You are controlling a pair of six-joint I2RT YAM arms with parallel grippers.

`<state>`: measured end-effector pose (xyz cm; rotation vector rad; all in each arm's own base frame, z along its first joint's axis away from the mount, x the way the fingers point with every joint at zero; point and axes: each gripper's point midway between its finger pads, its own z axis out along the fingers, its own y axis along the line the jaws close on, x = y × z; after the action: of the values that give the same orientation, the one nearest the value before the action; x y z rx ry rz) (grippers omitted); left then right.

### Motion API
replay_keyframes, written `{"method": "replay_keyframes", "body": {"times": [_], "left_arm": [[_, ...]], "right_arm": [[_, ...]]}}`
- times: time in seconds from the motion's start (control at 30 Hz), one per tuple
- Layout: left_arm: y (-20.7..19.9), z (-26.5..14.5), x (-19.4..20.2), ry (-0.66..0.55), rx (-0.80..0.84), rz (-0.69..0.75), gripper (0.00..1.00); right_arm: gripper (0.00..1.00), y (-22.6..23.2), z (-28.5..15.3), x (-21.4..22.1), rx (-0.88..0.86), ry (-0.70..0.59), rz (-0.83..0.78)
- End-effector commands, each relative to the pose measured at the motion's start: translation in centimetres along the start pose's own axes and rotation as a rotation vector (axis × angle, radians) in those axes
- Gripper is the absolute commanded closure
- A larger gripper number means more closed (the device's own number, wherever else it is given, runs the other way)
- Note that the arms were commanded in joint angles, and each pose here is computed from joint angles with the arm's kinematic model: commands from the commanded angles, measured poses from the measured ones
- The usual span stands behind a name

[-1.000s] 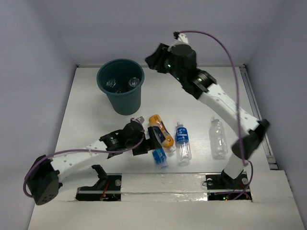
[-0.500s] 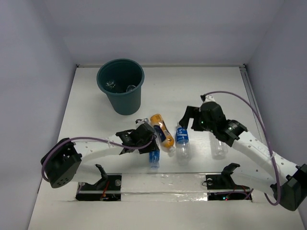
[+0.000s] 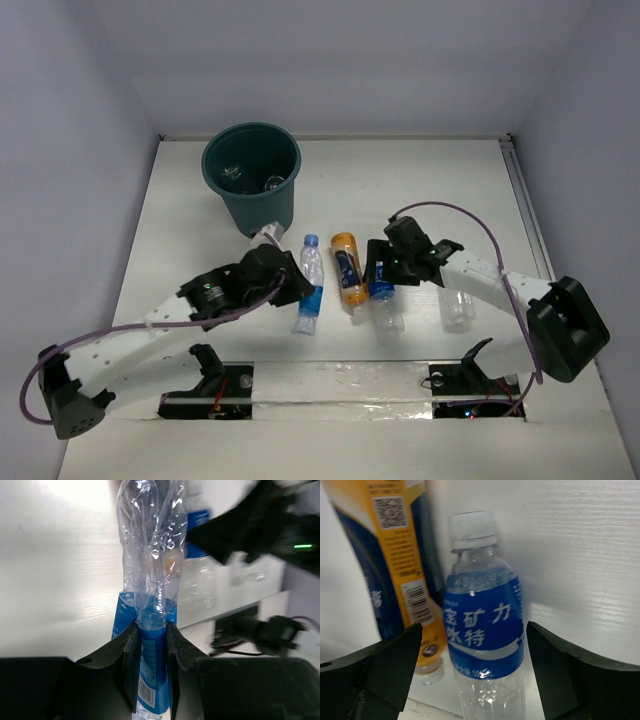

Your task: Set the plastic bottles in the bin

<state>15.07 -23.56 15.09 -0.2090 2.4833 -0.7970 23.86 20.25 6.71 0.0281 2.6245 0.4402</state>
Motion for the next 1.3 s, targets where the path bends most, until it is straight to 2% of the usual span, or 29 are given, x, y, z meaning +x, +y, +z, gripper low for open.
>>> {"method": "replay_keyframes", "body": {"times": [0.0,0.03,0.07,0.1,0.2,0.23,0.27,0.3,0.33,0.37,0.4,0.43,0.53,0.7,0.8,0.83,0.9,0.93,1.0,1.03,1.13,1.2,1.23,1.27], "left_arm": [[-3.1,-5.8,-5.3,-0.172,0.058,-0.018,0.90],[-3.5,-6.7,-7.3,-0.240,0.047,-0.003,0.90],[-4.1,-7.4,-8.6,-0.280,0.049,0.007,0.90],[-6.0,-8.9,-11.1,-0.343,0.076,0.010,0.90],[-8.2,-12.5,-18.4,-0.548,0.071,0.058,0.90],[-8.5,-11.9,-20.1,-0.568,0.046,0.078,0.89],[-7.6,-12.5,-22.9,-0.633,-0.006,0.100,0.89],[-8.7,-14.2,-25.6,-0.714,0.018,0.093,0.89],[-8.6,-13.4,-27.3,-0.728,-0.005,0.104,0.89],[-8.3,-13.5,-28.9,-0.758,-0.021,0.106,0.88],[-8.0,-15.1,-31.8,-0.837,-0.035,0.095,0.88],[-7.6,-13.7,-33.2,-0.832,-0.062,0.099,0.88],[-6.2,-12.6,-37.0,-0.877,-0.110,0.092,0.88],[-2.9,-10.1,-40.4,-0.947,-0.199,0.086,0.86],[-1.0,-8.2,-41.2,-0.943,-0.248,0.098,0.82],[-0.6,-7.6,-41.2,-0.937,-0.259,0.101,0.70],[-0.5,-7.2,-41.0,-0.925,-0.261,0.114,0.52],[-0.7,-7.3,-40.8,-0.921,-0.250,0.119,0.33],[-0.9,-7.7,-40.4,-0.921,-0.230,0.121,0.21],[-1.5,-8.7,-40.3,-0.935,-0.207,0.125,0.15],[-2.6,-11.1,-39.4,-0.947,-0.168,0.142,0.14],[-2.3,-11.5,-38.2,-0.925,-0.166,0.138,0.14],[-3.2,-12.7,-37.0,-0.919,-0.107,0.140,0.19],[-3.2,-12.9,-36.0,-0.905,-0.084,0.135,0.22]], "right_arm": [[0.12,0.0,1.2,-1.1,-0.010,-0.038,0.009],[0.16,-0.2,1.5,-1.0,0.001,-0.031,0.009],[0.16,-0.3,1.7,-0.9,0.007,-0.030,0.007],[0.17,-0.8,1.8,-1.0,0.021,-0.030,0.009],[0.17,-1.2,2.4,-0.4,0.032,-0.007,-0.001],[0.23,-1.1,2.4,-0.5,0.033,-0.006,-0.001],[0.27,-1.1,2.3,-0.6,0.032,-0.009,-0.001],[0.34,-1.1,2.1,-0.6,0.037,-0.011,-0.001],[0.46,-1.1,1.9,-0.8,0.037,-0.016,-0.003],[0.51,-1.1,1.7,-1.0,0.038,-0.023,-0.003],[0.56,-1.0,1.1,-1.3,0.036,-0.038,-0.004],[0.59,-0.9,0.7,-1.6,0.028,-0.050,-0.006],[0.59,-0.1,-2.0,-3.2,-0.010,-0.126,-0.008],[0.59,2.8,-9.1,-8.3,-0.107,-0.314,-0.014],[0.59,5.2,-12.9,-10.9,-0.192,-0.384,-0.023],[0.59,7.1,-15.5,-13.0,-0.253,-0.446,-0.023],[0.58,9.5,-17.3,-14.9,-0.335,-0.476,-0.028],[0.57,11.3,-20.0,-17.2,-0.397,-0.548,-0.013],[0.57,14.3,-21.0,-19.1,-0.496,-0.560,-0.019],[0.57,16.0,-23.3,-20.9,-0.557,-0.602,-0.003],[0.56,19.4,-23.7,-24.1,-0.652,-0.631,0.027],[0.56,21.6,-26.0,-26.8,-0.737,-0.703,0.045],[0.56,22.5,-24.3,-27.7,-0.747,-0.680,0.075],[0.55,23.3,-24.4,-28.6,-0.775,-0.693,0.091]]}}
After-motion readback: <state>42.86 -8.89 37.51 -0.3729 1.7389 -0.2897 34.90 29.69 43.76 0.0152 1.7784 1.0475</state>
